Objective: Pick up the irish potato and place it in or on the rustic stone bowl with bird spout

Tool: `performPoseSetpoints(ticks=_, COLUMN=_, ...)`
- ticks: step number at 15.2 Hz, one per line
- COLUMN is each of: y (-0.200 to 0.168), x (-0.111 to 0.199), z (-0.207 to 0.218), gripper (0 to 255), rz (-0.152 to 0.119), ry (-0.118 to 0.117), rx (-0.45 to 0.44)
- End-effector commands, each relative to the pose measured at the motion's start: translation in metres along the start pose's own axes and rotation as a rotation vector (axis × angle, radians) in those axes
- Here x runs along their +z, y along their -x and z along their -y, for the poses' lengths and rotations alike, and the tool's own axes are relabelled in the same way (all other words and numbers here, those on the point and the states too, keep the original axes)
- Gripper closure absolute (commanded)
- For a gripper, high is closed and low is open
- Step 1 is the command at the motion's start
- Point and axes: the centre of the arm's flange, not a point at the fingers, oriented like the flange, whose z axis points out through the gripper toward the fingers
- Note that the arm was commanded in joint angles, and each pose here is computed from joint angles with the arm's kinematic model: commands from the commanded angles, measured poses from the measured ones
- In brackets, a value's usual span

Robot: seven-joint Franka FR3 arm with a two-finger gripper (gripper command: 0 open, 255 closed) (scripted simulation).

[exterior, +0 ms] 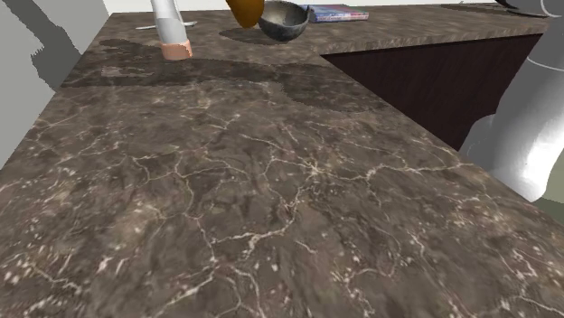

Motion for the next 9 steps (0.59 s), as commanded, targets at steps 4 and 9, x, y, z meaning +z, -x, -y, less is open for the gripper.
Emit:
performPoseSetpoints(ticks=4, y=0.022, x=0.03, z=-0.058, gripper=255, rz=-0.002, ry=0.0, rx=-0.002)
performPoseSetpoints(ticks=9, y=0.043, x=0.062, z=-0.111, gripper=255, rz=-0.002, ry=0.0, rx=-0.002)
